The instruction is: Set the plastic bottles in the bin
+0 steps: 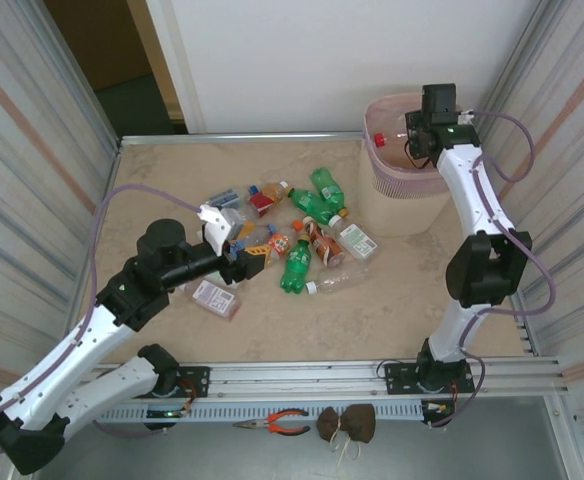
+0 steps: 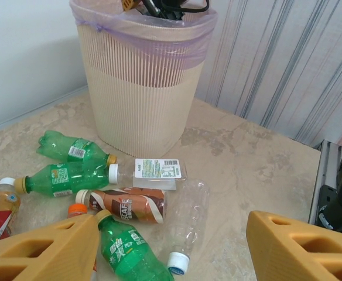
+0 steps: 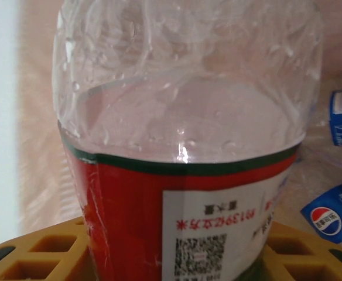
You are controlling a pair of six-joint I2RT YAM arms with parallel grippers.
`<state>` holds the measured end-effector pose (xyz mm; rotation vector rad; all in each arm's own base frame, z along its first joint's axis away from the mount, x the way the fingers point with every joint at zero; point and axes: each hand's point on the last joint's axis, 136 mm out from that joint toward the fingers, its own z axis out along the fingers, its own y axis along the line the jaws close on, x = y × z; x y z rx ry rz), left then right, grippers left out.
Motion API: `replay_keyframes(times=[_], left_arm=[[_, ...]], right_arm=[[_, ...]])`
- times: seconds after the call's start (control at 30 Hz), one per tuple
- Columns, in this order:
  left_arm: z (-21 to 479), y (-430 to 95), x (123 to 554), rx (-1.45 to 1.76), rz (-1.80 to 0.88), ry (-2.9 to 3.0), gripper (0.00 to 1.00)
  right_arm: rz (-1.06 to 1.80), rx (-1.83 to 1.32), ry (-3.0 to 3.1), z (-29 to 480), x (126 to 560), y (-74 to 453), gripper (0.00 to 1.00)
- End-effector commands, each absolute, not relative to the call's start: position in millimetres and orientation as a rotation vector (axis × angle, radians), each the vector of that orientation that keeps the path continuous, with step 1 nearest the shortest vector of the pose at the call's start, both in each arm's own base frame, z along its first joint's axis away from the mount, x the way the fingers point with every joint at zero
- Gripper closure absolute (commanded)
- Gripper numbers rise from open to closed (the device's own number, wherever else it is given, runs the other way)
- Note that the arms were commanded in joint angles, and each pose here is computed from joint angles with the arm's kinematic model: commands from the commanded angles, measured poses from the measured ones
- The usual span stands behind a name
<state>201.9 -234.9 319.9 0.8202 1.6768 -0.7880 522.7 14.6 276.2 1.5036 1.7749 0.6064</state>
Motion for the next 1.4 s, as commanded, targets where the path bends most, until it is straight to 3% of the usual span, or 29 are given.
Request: replay_keyframes(times=[0.0, 0.33, 0.63, 0.9, 1.37], left_arm=[[323, -229, 204, 0.777, -0.776, 1.669, 0.32], [316, -224, 205, 0.769, -0.744, 1.697, 0.33], [311, -220, 209, 0.761, -0.707, 1.724, 0.33], [307, -219, 214, 0.754, -0.683, 1.762, 0.33], [279, -212, 242, 0.605, -0.620, 1.973, 0.35]], right_arm=[[0.550, 1.641, 1.743, 261, 523, 10, 0.50], [0.464, 1.801, 1.794, 201, 531, 11, 0.45], [0.438, 1.878, 1.822, 175, 529, 13, 0.28], [0.480, 1.873, 1.805, 193, 529, 15, 0.14], [0.611, 1.711, 1.743, 278, 499, 19, 0.13]])
